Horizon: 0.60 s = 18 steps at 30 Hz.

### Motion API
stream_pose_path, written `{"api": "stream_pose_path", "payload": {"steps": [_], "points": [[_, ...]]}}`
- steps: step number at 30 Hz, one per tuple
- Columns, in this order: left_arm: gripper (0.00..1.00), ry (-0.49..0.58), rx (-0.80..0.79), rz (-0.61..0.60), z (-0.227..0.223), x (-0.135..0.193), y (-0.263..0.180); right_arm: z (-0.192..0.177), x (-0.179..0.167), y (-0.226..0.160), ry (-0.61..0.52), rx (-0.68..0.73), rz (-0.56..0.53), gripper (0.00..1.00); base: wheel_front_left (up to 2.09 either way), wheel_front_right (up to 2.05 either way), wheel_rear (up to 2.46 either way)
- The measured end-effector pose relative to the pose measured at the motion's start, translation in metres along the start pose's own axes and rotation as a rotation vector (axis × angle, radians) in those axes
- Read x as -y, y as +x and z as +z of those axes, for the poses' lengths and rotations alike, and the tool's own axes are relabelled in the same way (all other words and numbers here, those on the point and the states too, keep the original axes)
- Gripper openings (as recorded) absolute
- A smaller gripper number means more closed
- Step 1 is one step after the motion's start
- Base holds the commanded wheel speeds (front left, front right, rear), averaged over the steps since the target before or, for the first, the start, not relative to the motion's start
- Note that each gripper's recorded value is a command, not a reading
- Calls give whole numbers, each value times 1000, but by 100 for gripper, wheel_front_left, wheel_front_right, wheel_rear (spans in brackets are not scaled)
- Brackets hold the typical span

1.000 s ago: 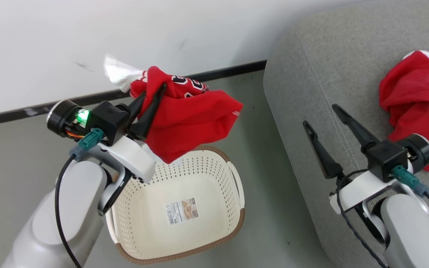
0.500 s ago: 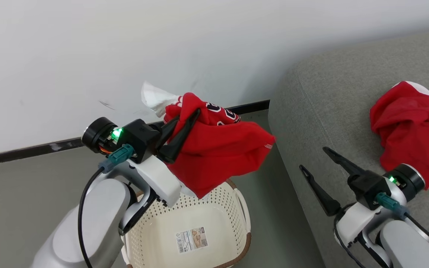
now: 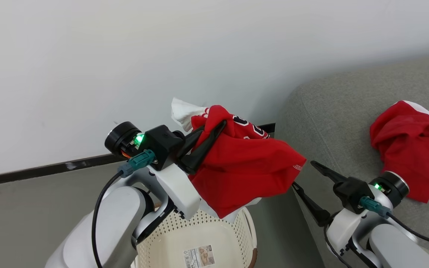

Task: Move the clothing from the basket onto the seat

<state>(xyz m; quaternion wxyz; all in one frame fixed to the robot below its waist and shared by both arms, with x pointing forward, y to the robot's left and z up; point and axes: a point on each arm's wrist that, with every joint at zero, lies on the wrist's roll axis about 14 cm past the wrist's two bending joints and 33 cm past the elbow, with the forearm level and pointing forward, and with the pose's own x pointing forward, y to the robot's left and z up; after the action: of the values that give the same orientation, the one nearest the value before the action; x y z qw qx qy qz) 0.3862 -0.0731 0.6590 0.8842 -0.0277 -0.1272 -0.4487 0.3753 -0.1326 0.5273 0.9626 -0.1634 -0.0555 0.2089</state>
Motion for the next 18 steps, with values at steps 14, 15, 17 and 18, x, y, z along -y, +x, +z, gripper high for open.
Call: {"api": "stream_pose_path", "payload": {"steps": [14,15,17,18], "points": [[0,5,8,-21,25,18,-14,-1,-31,13,87,-11,67,100,0,0,0],[0,6,12,-21,27,19,-14,0,-31,15,90,-10,68,100,0,0,0],[0,10,14,-22,30,19,-16,2,-31,18,88,-5,71,100,0,0,0],[0,11,16,-23,31,20,-16,2,-32,19,89,-4,74,100,0,0,0]]}}
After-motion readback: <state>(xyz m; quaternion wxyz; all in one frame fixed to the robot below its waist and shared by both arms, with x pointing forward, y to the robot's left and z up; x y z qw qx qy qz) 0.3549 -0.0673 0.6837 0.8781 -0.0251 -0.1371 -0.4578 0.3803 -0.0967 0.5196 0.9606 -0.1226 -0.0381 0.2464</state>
